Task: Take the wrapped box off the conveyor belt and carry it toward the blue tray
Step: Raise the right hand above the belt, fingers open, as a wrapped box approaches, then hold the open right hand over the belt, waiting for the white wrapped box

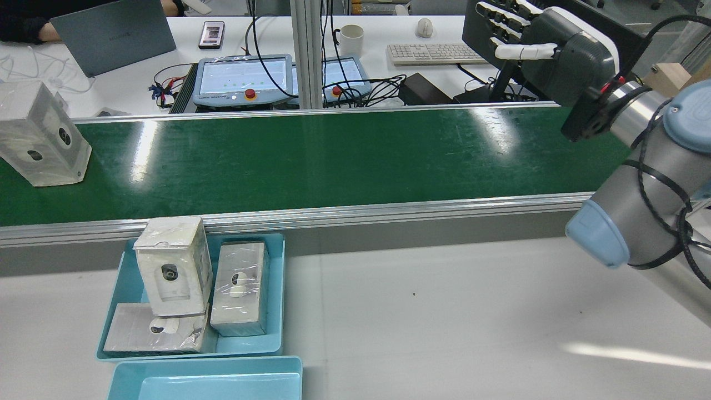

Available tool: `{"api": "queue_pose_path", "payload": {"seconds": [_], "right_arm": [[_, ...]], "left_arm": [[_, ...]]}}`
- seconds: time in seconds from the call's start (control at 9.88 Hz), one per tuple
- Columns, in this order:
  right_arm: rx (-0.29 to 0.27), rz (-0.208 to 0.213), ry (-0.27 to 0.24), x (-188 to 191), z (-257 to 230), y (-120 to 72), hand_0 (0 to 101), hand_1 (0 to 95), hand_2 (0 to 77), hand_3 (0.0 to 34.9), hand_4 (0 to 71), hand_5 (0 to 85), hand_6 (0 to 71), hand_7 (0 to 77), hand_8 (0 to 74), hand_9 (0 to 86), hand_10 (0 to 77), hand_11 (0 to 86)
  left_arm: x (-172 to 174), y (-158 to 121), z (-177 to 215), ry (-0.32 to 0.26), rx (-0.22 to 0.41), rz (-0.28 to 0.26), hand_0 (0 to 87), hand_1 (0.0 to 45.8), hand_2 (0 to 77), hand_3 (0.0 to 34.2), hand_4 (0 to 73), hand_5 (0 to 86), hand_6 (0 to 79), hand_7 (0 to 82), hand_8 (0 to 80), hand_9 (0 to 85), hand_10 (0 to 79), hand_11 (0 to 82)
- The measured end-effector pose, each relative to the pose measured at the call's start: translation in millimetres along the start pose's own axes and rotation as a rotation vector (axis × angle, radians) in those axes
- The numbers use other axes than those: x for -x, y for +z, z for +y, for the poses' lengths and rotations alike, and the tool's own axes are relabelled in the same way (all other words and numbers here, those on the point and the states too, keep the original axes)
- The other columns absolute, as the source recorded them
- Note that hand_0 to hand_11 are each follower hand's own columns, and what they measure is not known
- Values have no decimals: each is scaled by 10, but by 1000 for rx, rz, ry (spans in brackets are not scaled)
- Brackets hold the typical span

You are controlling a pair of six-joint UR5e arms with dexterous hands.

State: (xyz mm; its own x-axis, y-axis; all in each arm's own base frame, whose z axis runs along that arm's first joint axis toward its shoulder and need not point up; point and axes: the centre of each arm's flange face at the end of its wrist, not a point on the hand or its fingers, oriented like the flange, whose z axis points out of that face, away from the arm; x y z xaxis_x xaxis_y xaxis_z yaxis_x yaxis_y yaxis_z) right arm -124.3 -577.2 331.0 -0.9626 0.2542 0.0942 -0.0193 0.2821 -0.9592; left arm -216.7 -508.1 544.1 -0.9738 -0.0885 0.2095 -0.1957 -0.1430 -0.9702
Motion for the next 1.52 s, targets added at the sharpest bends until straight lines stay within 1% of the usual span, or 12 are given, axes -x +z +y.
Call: {"api": "queue_pose_path", "payload": {"seconds": [0.1, 0.2, 0.51, 0.61, 0.71, 0.81, 0.91, 1.01, 1.11, 1.32, 1.42, 1.52], "right_arm": [[-2, 6, -10, -45, -7, 10, 433, 109, 125, 137, 0, 104, 0, 38, 22, 16, 0, 11], [-3, 12, -25, -95, -10, 19, 432, 109, 125, 161, 0, 104, 0, 38, 22, 16, 0, 11], [3, 24, -103, -220, 0, 35, 450, 120, 136, 153, 0, 82, 0, 22, 22, 16, 0, 11], [5, 30, -126, -279, 2, 37, 443, 120, 136, 141, 0, 87, 0, 5, 16, 16, 0, 11], [4, 32, -140, -339, 1, 35, 443, 120, 136, 141, 0, 87, 0, 5, 16, 16, 0, 11], [-1, 31, -147, -382, -20, 24, 433, 115, 136, 116, 0, 71, 0, 5, 22, 16, 0, 11], [-8, 30, -151, -403, -52, 5, 433, 115, 136, 116, 0, 71, 0, 5, 22, 16, 0, 11], [-15, 28, -151, -413, -84, -12, 408, 93, 131, 92, 0, 33, 0, 5, 22, 16, 0, 11], [-19, 27, -150, -419, -104, -19, 408, 93, 131, 92, 0, 33, 0, 5, 22, 16, 0, 11], [-27, 30, -137, -461, -137, 4, 408, 104, 125, 80, 0, 33, 0, 5, 27, 16, 0, 11], [-34, 32, -125, -501, -166, 29, 394, 87, 136, 49, 0, 27, 0, 5, 27, 33, 5, 22], [-39, 33, -116, -529, -186, 47, 385, 76, 109, 43, 0, 27, 0, 5, 44, 33, 5, 22]], "left_arm": [[0, 0, 0, 0, 0, 0, 0, 0, 11, 0, 0, 11, 0, 5, 0, 0, 0, 0], [0, 0, 0, 0, 0, 0, 0, 0, 11, 0, 0, 11, 0, 5, 0, 0, 5, 0], [0, 0, 0, 0, 0, 0, 0, 0, 5, 0, 0, 11, 0, 0, 0, 0, 0, 0], [0, 0, 0, 0, 0, 0, 0, 0, 5, 0, 0, 11, 0, 0, 0, 0, 5, 0], [0, 0, 0, 0, 0, 0, 0, 0, 5, 0, 0, 11, 0, 0, 0, 0, 5, 0], [0, 0, 0, 0, 0, 0, 0, 0, 5, 0, 0, 11, 0, 0, 0, 0, 5, 0], [0, 0, 0, 0, 0, 0, 0, 0, 11, 0, 0, 11, 0, 0, 0, 0, 0, 0], [0, 0, 0, 0, 0, 0, 0, 0, 5, 0, 0, 11, 0, 5, 0, 0, 0, 0], [0, 0, 0, 0, 0, 0, 0, 0, 5, 0, 0, 11, 0, 5, 0, 0, 0, 0], [0, 0, 0, 0, 0, 0, 0, 0, 5, 0, 0, 11, 0, 0, 0, 0, 5, 0], [0, 0, 0, 0, 0, 0, 0, 0, 5, 0, 0, 11, 0, 0, 0, 0, 5, 0], [0, 0, 0, 0, 0, 0, 0, 0, 11, 0, 0, 11, 0, 0, 0, 0, 5, 0]]}}
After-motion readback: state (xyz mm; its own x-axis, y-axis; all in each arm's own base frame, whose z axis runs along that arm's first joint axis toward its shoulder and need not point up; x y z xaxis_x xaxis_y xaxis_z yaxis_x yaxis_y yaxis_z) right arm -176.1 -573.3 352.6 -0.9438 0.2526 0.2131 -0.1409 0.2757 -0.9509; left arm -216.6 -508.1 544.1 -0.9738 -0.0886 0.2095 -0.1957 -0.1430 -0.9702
